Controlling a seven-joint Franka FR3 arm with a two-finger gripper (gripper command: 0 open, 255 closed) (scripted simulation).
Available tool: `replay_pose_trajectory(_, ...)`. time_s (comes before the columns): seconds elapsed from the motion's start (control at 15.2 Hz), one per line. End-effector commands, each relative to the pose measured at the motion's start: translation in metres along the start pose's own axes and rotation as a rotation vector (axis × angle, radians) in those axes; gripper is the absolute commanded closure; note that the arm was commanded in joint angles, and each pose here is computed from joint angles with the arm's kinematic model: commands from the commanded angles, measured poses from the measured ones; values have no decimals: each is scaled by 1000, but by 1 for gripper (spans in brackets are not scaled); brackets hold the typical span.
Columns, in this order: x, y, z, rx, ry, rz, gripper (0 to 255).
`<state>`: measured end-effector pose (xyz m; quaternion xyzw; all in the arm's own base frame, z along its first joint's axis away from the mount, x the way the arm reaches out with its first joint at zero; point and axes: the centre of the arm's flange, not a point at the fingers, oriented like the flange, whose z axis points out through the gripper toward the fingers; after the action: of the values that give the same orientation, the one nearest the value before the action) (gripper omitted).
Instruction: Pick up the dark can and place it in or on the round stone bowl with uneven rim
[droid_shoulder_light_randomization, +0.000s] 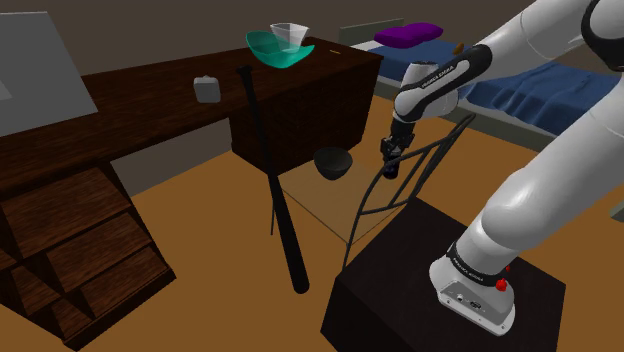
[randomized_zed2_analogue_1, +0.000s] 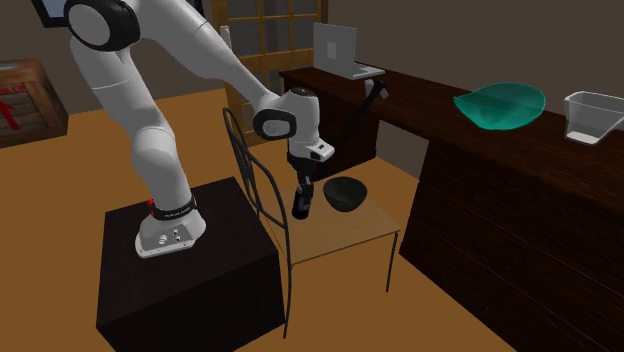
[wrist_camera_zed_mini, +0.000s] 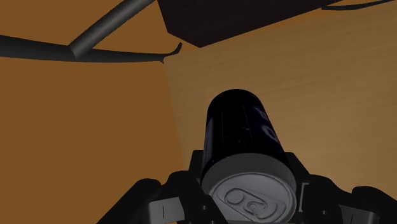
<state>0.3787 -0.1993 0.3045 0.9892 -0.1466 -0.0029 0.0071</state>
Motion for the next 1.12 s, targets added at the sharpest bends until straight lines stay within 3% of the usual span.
replay_pose_trajectory(0.0,0,0,-11,0,0,0,255)
replay_pose_trajectory(0.66,0,1,-59,0,0,0,255)
replay_pose_trajectory(1.06,65,-44,-69,0,0,0,255)
